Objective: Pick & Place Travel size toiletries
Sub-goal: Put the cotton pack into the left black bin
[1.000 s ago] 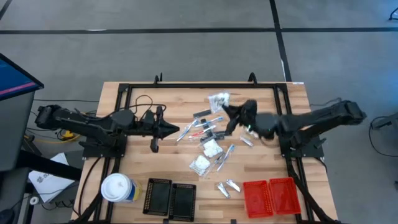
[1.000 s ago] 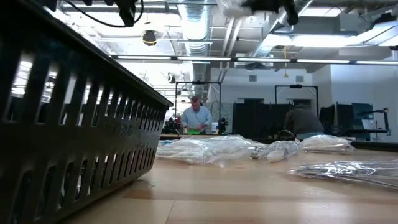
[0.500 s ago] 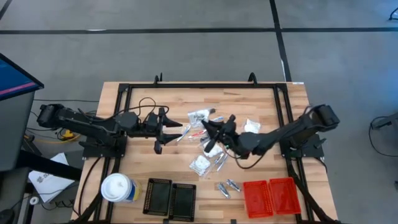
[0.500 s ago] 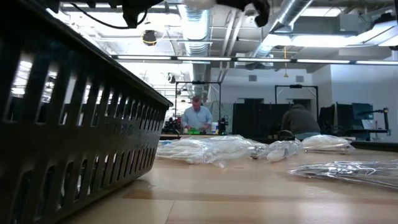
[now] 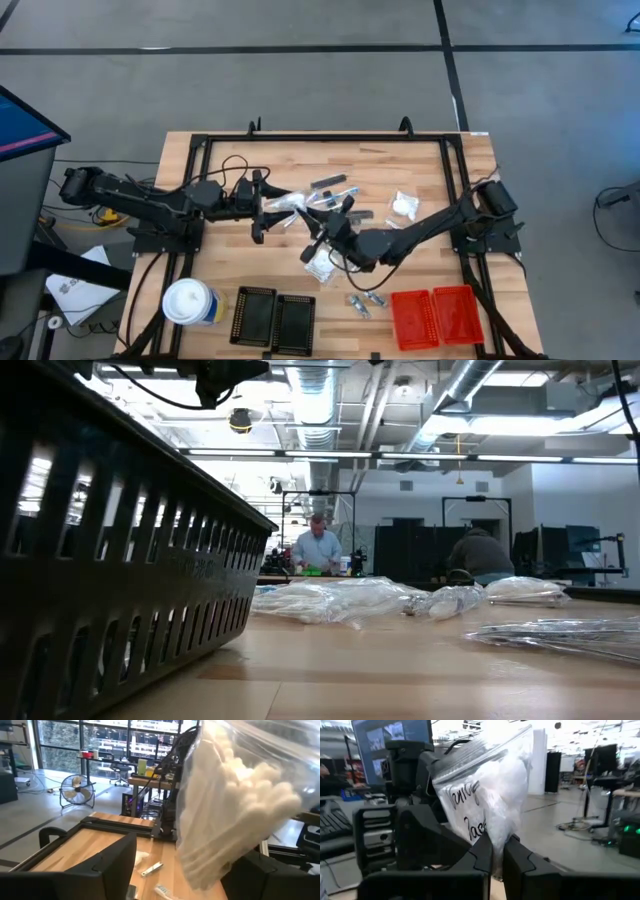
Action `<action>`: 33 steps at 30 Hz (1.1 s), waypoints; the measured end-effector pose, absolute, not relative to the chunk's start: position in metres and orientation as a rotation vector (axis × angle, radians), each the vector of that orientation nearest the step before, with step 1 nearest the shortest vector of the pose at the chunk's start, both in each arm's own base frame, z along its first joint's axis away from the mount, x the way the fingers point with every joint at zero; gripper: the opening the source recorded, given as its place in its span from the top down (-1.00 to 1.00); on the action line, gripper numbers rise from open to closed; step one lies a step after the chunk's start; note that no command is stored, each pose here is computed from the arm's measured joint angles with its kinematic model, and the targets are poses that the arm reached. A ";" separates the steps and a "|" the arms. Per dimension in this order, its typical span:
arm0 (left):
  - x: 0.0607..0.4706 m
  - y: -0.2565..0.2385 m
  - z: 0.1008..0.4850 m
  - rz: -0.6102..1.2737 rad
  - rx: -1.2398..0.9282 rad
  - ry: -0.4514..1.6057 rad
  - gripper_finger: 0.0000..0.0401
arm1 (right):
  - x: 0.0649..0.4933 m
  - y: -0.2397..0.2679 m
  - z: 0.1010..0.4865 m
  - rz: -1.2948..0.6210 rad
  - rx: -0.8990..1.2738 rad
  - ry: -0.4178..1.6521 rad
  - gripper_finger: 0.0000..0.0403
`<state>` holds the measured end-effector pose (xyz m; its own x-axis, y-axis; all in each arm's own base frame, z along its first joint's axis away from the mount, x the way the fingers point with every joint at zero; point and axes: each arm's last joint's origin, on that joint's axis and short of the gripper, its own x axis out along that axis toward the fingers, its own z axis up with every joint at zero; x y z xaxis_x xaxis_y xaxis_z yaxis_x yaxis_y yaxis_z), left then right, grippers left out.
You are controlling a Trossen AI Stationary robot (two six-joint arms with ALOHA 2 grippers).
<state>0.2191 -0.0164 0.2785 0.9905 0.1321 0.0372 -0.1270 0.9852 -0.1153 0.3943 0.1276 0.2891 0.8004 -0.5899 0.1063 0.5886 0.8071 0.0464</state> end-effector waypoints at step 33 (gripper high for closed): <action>0.200 -0.027 0.286 -0.195 -0.165 0.001 0.94 | 0.348 0.145 0.337 -0.529 -0.012 -0.026 0.25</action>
